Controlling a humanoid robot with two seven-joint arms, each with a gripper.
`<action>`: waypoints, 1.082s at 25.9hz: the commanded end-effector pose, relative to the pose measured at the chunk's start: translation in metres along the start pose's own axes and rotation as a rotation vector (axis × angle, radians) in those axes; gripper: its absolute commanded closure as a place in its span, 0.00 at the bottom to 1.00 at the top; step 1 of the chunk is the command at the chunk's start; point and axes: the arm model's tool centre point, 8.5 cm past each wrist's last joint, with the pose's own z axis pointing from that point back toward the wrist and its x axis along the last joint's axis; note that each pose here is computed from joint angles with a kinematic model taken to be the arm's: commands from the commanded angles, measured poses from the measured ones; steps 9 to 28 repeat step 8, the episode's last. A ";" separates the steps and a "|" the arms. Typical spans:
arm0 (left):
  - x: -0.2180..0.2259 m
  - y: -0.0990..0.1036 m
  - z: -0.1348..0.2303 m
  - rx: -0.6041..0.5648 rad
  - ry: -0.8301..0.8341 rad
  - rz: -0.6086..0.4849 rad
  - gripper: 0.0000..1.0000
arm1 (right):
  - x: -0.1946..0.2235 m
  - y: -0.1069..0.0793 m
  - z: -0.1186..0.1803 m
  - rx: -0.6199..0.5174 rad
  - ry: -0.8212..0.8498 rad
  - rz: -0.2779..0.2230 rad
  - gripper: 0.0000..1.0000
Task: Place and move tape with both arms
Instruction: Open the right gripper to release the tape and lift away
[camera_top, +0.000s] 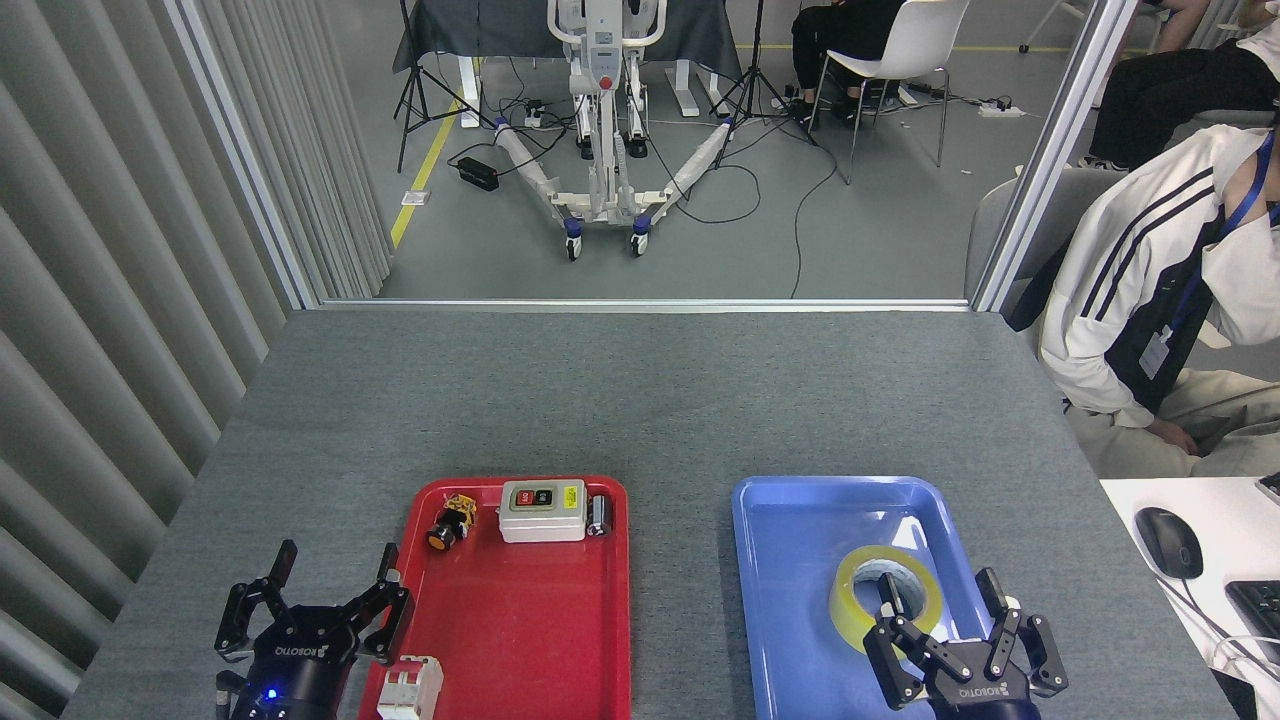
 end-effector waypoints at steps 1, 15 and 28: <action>-0.004 -0.002 0.004 -0.006 0.012 -0.001 0.00 | 0.001 0.004 0.000 0.011 0.002 -0.005 0.00; -0.003 0.005 0.003 0.012 0.009 0.000 0.00 | 0.000 0.004 -0.001 0.009 -0.001 -0.002 0.00; -0.003 0.005 0.003 0.012 0.009 0.000 0.00 | 0.000 0.004 -0.001 0.009 -0.001 -0.002 0.00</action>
